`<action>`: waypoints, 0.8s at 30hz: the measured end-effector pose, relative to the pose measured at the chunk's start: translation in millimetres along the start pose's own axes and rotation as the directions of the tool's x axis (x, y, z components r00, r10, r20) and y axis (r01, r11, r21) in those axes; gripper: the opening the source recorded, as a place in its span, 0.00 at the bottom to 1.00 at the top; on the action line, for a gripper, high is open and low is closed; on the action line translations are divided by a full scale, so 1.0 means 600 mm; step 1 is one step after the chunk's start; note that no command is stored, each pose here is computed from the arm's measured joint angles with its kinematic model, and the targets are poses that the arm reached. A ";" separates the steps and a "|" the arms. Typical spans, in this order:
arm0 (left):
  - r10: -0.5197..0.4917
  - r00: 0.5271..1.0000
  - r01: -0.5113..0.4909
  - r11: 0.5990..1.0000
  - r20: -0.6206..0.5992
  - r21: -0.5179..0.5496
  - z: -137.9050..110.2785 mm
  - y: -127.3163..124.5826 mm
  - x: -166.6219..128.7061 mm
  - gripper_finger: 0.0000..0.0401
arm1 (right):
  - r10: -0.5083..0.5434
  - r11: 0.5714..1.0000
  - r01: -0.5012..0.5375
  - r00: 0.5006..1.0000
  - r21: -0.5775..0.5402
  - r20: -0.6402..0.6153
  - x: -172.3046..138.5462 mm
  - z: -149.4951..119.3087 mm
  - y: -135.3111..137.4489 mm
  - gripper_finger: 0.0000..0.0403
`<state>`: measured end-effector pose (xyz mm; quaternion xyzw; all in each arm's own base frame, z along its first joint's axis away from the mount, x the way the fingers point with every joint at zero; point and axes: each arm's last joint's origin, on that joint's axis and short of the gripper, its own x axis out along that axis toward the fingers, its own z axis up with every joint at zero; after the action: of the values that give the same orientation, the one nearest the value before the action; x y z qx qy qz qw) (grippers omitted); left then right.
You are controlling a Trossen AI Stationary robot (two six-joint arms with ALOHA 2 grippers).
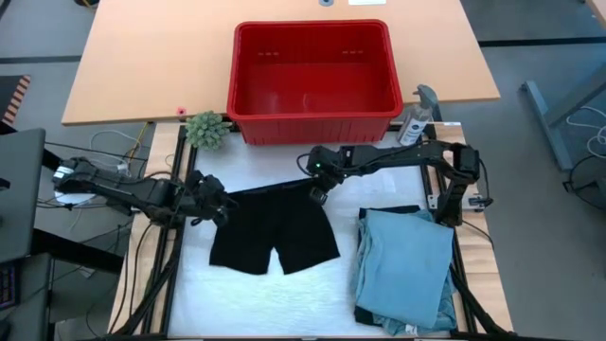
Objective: Fold Laundry from Bin
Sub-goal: Fold the black boxer
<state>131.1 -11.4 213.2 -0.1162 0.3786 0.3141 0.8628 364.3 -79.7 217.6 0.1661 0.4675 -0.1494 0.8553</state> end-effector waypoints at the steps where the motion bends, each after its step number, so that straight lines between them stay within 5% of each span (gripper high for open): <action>1: 0.002 1.000 -0.002 1.000 0.014 0.009 0.003 0.000 0.001 0.04 | -0.040 0.999 0.040 0.999 0.015 0.008 0.000 0.001 -0.004 0.19; 12: 0.015 1.000 -0.016 0.999 0.008 0.043 0.016 0.011 0.011 0.36 | -0.136 0.990 0.134 0.990 0.048 0.044 -0.003 0.010 -0.030 0.45; 16: 0.039 0.999 -0.037 0.996 0.022 -0.077 0.022 0.017 0.015 0.47 | -0.167 0.984 0.164 0.985 0.070 0.044 -0.004 0.012 -0.044 0.55; 19: -0.062 0.996 0.072 0.979 0.057 -0.192 0.033 0.008 0.018 0.49 | -0.183 0.977 0.176 0.982 0.124 0.045 -0.005 0.015 -0.059 0.60; 24: -0.320 0.944 0.329 0.920 0.077 -0.211 0.024 -0.025 0.043 0.43 | -0.179 0.965 0.167 0.983 0.201 0.043 -0.011 0.019 -0.076 0.61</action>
<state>162.4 -5.1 203.4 -0.2660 0.2989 0.2094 0.8922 350.5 -125.0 222.0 0.2036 0.4368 -0.2741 0.8322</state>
